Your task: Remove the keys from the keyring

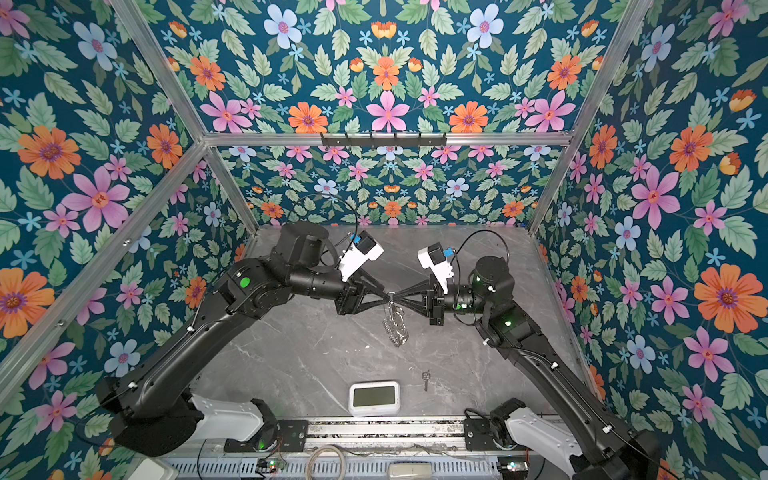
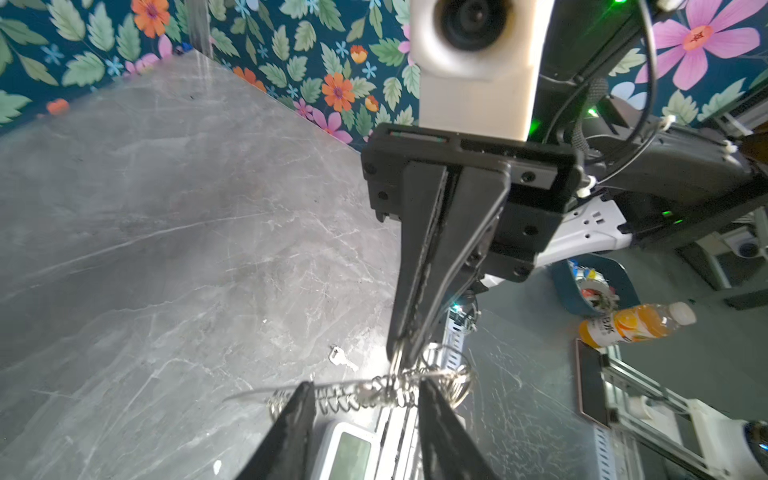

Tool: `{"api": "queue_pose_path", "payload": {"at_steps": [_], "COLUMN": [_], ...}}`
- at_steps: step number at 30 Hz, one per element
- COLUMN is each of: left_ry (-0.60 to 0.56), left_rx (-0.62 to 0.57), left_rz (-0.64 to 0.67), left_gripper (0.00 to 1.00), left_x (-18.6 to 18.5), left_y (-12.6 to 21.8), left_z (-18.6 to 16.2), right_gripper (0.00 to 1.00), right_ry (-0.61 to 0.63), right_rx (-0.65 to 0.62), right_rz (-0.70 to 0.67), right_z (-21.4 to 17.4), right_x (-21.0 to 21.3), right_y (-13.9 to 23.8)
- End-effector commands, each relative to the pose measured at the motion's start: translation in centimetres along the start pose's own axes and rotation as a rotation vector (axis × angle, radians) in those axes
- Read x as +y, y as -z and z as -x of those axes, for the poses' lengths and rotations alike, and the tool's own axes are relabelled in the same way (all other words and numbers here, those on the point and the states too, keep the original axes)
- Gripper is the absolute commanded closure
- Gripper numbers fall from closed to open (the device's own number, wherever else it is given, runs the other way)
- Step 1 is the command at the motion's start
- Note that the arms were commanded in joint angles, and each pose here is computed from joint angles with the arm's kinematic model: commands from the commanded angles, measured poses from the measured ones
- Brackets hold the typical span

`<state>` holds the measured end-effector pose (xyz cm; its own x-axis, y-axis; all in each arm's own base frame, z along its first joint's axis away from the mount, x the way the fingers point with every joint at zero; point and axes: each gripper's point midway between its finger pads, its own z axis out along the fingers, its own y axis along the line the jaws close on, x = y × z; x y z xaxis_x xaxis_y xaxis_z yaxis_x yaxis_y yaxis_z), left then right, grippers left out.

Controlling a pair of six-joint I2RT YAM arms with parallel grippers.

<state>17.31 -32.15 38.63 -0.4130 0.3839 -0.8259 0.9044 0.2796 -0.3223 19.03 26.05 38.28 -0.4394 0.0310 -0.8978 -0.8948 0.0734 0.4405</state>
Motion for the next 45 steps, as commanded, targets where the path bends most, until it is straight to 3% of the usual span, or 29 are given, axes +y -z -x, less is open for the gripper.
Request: {"api": "queue_pose_path", "payload": {"at_steps": [1, 15, 29, 45], "left_ry": [-0.009, -0.053, -0.021, 0.003], "left_rx": [-0.112, -0.362, -0.377, -0.341], "left_rz": [0.102, 0.064, -0.034, 0.009], "left_gripper": [0.50, 0.41, 0.40, 0.44], "left_x": [1.5, 1.0, -0.1, 1.3], "left_y": [0.7, 1.3, 0.6, -1.1], "left_z": [1.5, 1.3, 0.7, -0.2], "right_gripper": [1.00, 1.00, 1.00, 1.00], "right_ry": [0.061, 0.087, 0.067, 0.052], "right_rx": [-0.031, -0.064, -0.079, -0.087], "right_rz": [0.047, 0.081, 0.090, 0.133], "right_z": [1.1, 2.6, 3.0, 3.3], "right_x": [1.2, 1.4, 0.4, -0.1], "right_y": [0.1, -0.2, 0.1, 0.1]}}
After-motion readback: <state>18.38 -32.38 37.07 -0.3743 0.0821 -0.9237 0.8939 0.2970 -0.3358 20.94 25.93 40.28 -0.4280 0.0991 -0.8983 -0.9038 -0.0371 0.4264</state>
